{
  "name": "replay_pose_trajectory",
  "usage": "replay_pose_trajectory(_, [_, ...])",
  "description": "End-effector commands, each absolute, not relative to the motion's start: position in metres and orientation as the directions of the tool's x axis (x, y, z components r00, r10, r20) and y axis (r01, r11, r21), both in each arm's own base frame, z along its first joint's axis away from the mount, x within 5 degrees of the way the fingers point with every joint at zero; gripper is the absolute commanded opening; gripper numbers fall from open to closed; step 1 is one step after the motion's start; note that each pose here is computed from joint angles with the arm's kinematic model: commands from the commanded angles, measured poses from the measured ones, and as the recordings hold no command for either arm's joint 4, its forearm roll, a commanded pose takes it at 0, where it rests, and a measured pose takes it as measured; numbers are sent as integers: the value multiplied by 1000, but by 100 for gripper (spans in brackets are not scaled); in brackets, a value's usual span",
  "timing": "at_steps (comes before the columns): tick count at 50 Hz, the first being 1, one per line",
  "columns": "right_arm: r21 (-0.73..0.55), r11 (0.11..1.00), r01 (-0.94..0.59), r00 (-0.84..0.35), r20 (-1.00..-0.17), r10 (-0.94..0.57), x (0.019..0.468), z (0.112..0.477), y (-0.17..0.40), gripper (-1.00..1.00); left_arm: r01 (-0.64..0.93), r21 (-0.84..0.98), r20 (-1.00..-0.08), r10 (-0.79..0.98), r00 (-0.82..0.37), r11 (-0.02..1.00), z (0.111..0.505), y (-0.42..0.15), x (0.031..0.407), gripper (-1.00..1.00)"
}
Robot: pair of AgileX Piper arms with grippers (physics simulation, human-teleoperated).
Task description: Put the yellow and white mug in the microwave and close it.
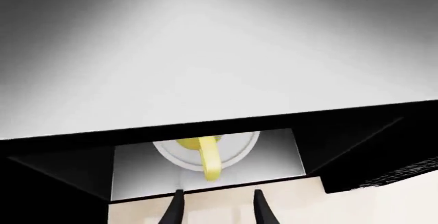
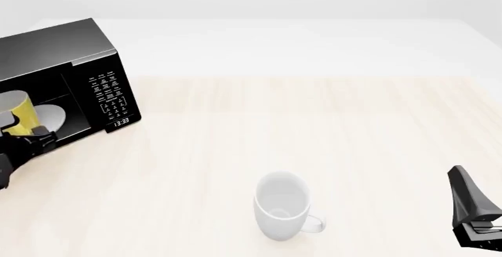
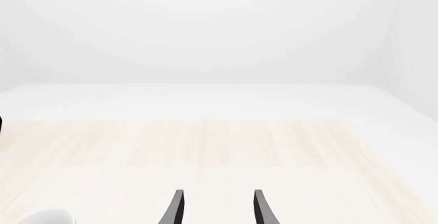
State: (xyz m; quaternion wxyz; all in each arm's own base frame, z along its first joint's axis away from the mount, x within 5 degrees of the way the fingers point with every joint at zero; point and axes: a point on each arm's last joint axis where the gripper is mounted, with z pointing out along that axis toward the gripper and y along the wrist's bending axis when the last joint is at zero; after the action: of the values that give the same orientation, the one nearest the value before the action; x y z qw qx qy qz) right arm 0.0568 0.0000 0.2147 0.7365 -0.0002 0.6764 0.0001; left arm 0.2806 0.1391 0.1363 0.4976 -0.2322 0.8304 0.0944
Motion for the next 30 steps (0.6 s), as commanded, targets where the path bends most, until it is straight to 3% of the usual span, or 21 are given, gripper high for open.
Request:
replay_pose_trajectory(1, [0, 1000, 0, 85, -996, 0, 57, 214, 0, 100, -485, -91, -876, -302, -376, 870, 148, 131, 265, 100])
replay_pose_trajectory(30, [0, 1000, 0, 85, -996, 0, 57, 214, 0, 100, -469, -83, -916, -253, -311, 880, 195, 112, 229, 100])
